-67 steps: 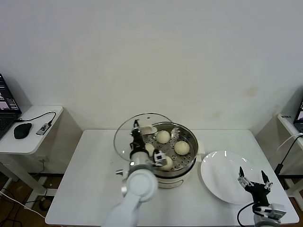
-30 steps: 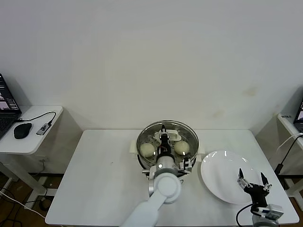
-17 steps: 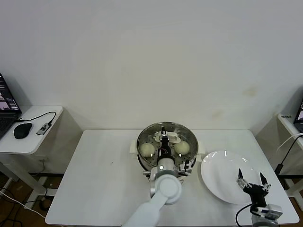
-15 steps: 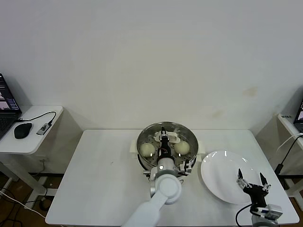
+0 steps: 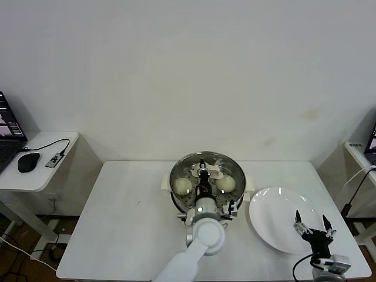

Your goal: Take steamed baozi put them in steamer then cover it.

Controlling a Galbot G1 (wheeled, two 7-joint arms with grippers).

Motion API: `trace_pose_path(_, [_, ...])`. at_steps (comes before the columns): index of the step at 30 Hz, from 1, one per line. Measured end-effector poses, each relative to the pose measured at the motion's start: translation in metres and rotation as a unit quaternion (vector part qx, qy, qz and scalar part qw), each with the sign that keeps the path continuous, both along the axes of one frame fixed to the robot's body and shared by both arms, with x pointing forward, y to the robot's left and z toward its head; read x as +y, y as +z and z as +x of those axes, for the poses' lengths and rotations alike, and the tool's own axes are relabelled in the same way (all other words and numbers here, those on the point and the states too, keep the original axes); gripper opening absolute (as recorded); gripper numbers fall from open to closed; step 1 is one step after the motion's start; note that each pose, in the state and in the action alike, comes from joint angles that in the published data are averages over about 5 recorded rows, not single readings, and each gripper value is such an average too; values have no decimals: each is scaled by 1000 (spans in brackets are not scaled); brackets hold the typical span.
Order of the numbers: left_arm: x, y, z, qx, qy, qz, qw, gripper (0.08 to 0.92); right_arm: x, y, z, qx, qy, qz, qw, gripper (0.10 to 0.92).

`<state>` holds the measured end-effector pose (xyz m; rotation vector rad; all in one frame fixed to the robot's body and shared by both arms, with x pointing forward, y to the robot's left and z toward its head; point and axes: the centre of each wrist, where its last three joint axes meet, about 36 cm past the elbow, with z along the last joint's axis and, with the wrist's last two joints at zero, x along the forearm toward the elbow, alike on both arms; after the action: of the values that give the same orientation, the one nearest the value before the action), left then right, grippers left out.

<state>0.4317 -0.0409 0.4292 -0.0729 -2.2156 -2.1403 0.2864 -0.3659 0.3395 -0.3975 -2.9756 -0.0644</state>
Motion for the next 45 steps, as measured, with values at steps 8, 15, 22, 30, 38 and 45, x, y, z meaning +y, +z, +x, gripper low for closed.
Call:
trace_pose_path(8, [-1,0,-6,4,-5,-9,1000,275,0,0,0,0,0,0,1000,823])
trace_pose_path(15, [-1,7,-16,4,-11,-20,1000,483,0,0,-1,0,0,0,1000,823])
trace_pose_path(22, [1,19,-29,7,-19,-34,999,682,-1,0,-2,1,-1,-1,1000,823])
trace_pose_path(30, [11,29,-46,10,-23,-49,998,820,-3,0,-2,1,1,-4,1000,823])
trace_pose_path(38, [33,43,-61,8,-21,-84,996,823,-2,4,-1,0,6,-6,1000,823])
trace_pose_path(45, [82,60,-62,7,-4,-178,984,823,2,10,-3,0,27,-10,1000,823])
